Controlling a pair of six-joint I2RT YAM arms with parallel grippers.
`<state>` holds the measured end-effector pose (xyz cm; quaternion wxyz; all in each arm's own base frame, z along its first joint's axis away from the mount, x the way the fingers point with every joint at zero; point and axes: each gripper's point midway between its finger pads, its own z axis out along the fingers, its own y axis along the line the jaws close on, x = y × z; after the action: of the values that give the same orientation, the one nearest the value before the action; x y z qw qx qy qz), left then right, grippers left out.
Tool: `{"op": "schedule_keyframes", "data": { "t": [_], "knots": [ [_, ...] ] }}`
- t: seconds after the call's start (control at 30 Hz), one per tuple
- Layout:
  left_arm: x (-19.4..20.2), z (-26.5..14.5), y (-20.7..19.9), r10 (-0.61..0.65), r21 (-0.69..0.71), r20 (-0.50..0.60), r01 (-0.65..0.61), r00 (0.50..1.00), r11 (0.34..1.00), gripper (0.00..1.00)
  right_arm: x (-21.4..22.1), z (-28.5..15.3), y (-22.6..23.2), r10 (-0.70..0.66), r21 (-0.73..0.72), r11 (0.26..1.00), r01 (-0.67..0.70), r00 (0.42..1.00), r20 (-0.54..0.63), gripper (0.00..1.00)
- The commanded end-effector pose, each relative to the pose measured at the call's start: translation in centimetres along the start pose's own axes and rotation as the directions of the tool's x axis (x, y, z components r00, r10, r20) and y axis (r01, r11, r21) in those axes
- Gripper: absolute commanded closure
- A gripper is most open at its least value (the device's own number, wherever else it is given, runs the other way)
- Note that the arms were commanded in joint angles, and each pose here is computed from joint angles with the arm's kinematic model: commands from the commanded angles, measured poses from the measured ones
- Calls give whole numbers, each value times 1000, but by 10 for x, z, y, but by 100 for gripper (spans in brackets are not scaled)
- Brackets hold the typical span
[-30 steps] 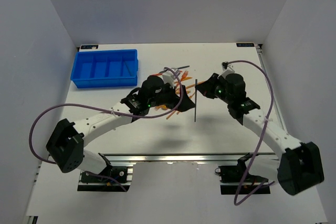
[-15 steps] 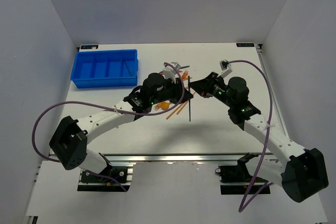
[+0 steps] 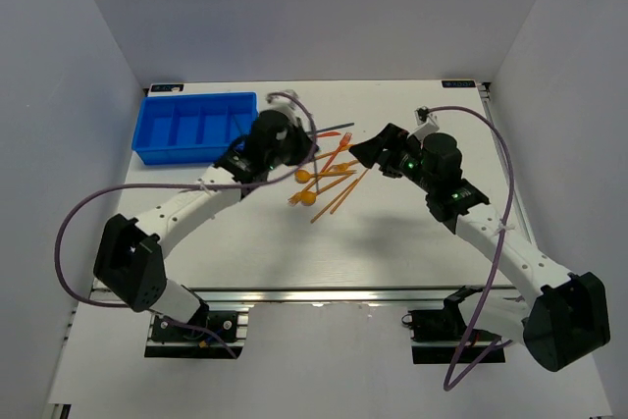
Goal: Sort the eating utensils into containers
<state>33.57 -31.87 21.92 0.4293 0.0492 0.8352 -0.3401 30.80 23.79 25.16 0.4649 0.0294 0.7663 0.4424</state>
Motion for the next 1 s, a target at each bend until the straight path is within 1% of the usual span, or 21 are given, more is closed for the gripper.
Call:
{"op": "schedule_keyframes", "data": {
  "t": [0.0,0.03,0.07,0.1,0.13,0.17,0.2,0.23,0.27,0.3,0.33,0.37,0.4,0.43,0.57,0.7,0.73,0.77,0.83,0.9,0.97],
  "knots": [
    [-75,-23,90,-9,-336,154,61,988,940,100,-17,-5,-43,-10,245,970,3,1000,25,11],
    [-74,-22,137,-21,-458,108,68,994,887,100,-19,-6,-48,-12,258,966,3,999,30,11],
    [-106,-26,149,17,-517,147,62,989,854,100,-17,-7,-50,-17,260,966,9,1000,26,11],
    [-120,-32,182,-4,-582,163,99,987,807,100,-9,-8,-54,-13,266,964,10,1000,10,11],
    [-109,-21,214,-45,-639,117,110,992,761,100,-6,-9,-57,-10,269,963,9,1000,3,11],
    [-113,-14,224,-97,-619,123,152,988,770,100,-4,-9,-60,-9,275,961,9,1000,-1,11],
    [-134,-11,229,-111,-604,154,183,982,776,100,-2,-10,-61,-13,277,961,14,1000,-7,11],
    [-142,-11,247,-131,-616,166,206,977,760,100,1,-10,-65,-12,283,959,16,1000,-15,11],
    [-133,4,267,-137,-645,125,186,983,741,100,3,-10,-66,-16,284,959,22,1000,-22,11],
    [-164,5,263,-105,-638,164,186,981,747,100,4,-10,-67,-27,283,958,34,999,-28,11],
    [-171,8,275,-104,-651,158,183,982,736,100,6,-10,-68,-31,283,958,40,999,-35,11],
    [-153,20,296,-130,-688,89,156,987,709,100,7,-11,-70,-36,286,957,46,999,-40,11],
    [-160,21,305,-131,-696,94,159,987,700,100,9,-11,-71,-38,286,957,49,998,-44,11],
    [-178,22,303,-112,-685,118,163,987,710,100,10,-12,-72,-44,288,956,57,998,-49,11],
    [-186,33,319,-93,-683,123,152,988,714,100,20,-12,-78,-41,289,955,61,996,-74,11],
    [-176,40,327,-113,-675,102,152,988,722,100,23,-12,-81,-43,291,955,66,996,-83,11],
    [-174,43,325,-122,-661,98,156,988,734,100,23,-12,-81,-45,291,955,67,996,-83,11],
    [-160,45,329,-142,-663,77,157,987,732,100,23,-12,-82,-46,292,954,69,995,-84,11],
    [-159,45,325,-148,-646,89,170,985,744,99,23,-11,-81,-46,291,954,69,995,-85,11],
    [-149,46,325,-165,-643,74,173,984,746,91,22,-10,-81,-49,289,954,73,995,-89,11],
    [-152,44,321,-160,-638,82,175,984,749,77,24,-9,-82,-54,290,954,81,993,-101,11]
  ]
}}
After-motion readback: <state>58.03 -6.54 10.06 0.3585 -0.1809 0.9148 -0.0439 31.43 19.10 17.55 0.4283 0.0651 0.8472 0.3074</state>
